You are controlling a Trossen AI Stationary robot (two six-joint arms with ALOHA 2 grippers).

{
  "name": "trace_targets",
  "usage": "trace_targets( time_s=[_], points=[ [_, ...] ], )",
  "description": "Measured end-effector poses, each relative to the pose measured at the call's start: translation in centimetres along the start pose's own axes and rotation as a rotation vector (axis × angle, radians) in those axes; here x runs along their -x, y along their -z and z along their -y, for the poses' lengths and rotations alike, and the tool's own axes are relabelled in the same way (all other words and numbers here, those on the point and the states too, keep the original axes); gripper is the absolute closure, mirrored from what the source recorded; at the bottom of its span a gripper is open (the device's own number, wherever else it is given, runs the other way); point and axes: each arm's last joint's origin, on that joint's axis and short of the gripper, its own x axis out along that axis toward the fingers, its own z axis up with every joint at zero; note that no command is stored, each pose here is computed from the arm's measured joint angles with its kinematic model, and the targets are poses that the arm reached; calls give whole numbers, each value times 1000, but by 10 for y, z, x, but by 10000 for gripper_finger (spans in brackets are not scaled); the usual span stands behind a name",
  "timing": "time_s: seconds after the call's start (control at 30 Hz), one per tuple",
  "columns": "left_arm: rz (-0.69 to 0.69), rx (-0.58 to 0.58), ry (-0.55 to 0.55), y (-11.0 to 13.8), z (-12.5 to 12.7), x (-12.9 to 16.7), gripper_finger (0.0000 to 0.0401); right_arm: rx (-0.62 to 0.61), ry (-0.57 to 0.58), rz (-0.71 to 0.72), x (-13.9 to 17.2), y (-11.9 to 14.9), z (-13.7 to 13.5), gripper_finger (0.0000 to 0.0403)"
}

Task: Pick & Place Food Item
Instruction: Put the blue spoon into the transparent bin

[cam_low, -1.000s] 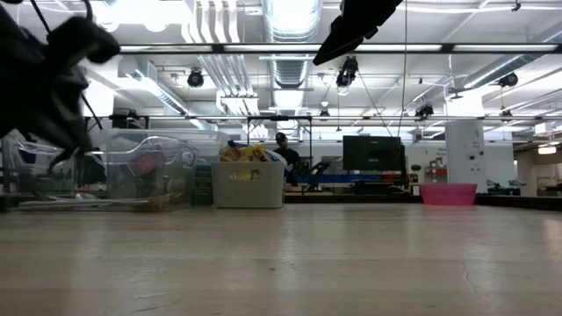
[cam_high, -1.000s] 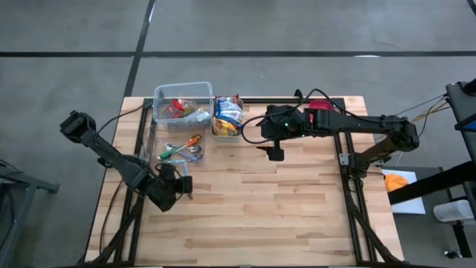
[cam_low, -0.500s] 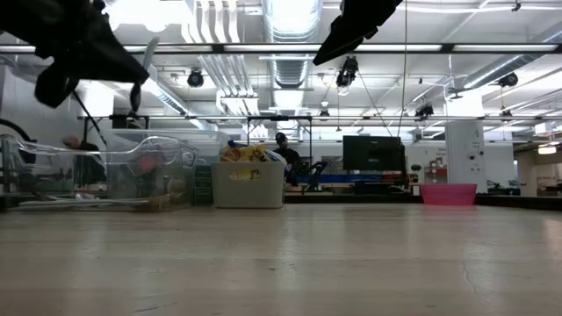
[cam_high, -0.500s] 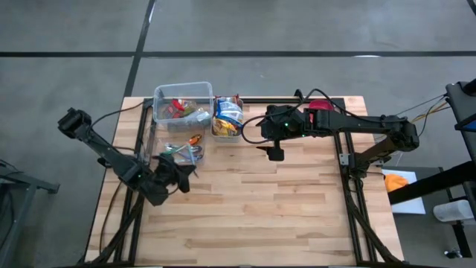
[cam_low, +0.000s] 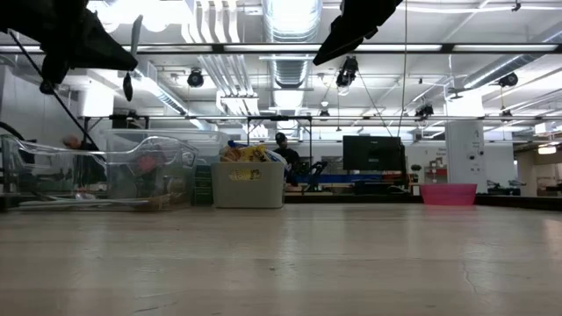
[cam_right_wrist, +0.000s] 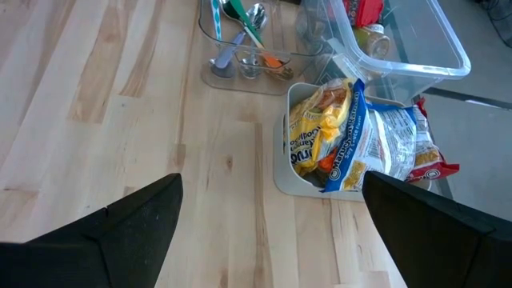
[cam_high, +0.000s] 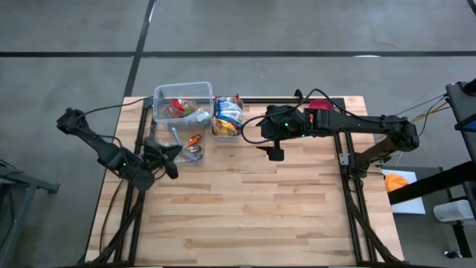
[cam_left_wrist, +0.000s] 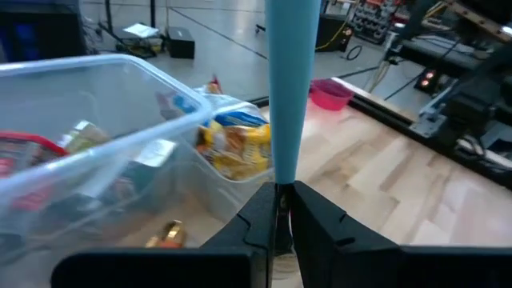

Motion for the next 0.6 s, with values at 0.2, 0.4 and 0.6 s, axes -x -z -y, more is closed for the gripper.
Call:
trace_targets(
  time_s=[0.2,0.4,0.6],
  points=[
    [8,82,-38,-8,-19,2,363,0,0,0,0,0,0,18],
    [-42,101,-77,-9,-31,0,363,0,0,0,0,0,0,18],
    [-188,115,-137,-3,-44,-3,363,0,0,0,0,0,0,18]
  ],
)
